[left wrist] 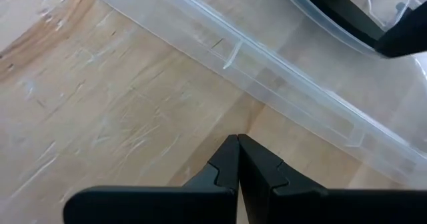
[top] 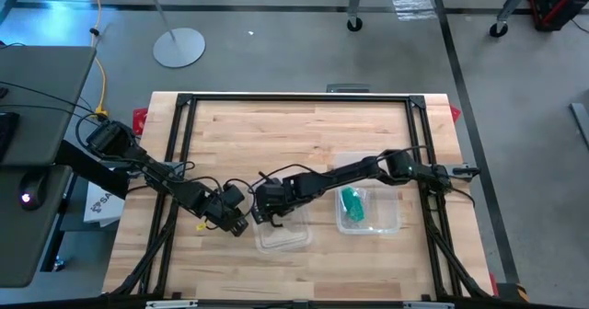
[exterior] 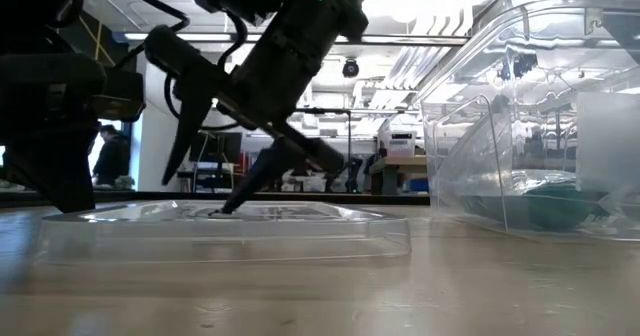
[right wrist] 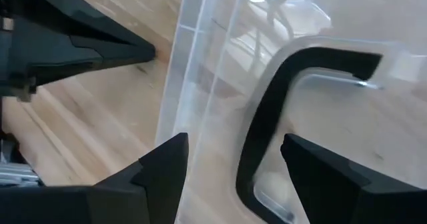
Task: Roll bandage
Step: Close the transparent bin
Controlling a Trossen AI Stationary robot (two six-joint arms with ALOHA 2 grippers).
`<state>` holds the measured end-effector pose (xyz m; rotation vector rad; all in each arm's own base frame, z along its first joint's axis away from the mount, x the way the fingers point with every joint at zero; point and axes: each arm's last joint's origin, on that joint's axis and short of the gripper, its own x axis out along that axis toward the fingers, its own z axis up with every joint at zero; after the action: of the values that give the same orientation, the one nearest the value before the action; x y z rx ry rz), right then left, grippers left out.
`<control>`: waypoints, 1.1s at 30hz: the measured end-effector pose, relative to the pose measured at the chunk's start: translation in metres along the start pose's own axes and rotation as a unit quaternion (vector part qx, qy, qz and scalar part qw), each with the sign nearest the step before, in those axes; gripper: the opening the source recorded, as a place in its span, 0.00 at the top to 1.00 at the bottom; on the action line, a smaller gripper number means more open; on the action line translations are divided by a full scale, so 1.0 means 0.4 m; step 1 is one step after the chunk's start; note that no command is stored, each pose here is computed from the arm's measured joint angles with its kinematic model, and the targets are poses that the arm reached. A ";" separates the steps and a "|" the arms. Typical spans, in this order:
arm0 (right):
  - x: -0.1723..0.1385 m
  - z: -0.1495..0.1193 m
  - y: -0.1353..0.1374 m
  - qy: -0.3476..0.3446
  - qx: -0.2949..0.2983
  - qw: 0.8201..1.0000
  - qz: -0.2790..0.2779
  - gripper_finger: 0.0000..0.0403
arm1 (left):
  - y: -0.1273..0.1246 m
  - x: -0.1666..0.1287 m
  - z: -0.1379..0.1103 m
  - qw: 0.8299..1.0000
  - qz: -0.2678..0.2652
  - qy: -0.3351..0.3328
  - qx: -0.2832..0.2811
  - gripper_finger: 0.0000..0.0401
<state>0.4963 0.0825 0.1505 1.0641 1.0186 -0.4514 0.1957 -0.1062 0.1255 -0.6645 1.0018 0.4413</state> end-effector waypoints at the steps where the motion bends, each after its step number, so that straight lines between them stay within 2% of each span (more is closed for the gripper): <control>1: 0.006 0.000 -0.002 -0.002 0.004 1.000 0.004 0.40 | 0.000 0.000 0.000 1.000 0.000 0.000 0.000 1.00; 3: 0.016 -0.001 -0.007 -0.007 0.016 1.000 0.015 0.40 | 0.000 0.000 0.000 1.000 0.001 -0.001 0.000 1.00; 6: 0.024 -0.004 -0.020 -0.007 0.031 0.999 0.001 0.40 | 0.000 0.000 0.000 1.000 0.001 -0.002 0.001 1.00; 11: 0.029 -0.007 -0.020 -0.017 0.032 0.999 0.000 0.40 | 0.000 -0.001 0.000 1.000 0.001 -0.004 0.001 1.00; 22: 0.120 -0.014 -0.016 0.017 0.014 0.997 0.079 0.40 | 0.002 -0.002 -0.002 1.000 0.006 -0.002 0.004 1.00; 33: 0.127 -0.022 -0.001 0.030 -0.030 0.992 0.121 0.40 | 0.012 -0.021 -0.022 0.999 0.023 0.016 0.025 1.00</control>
<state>0.5172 0.0976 0.1057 1.1361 0.9351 -0.1906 0.1834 -0.1091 0.1284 -0.6063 1.0576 0.4459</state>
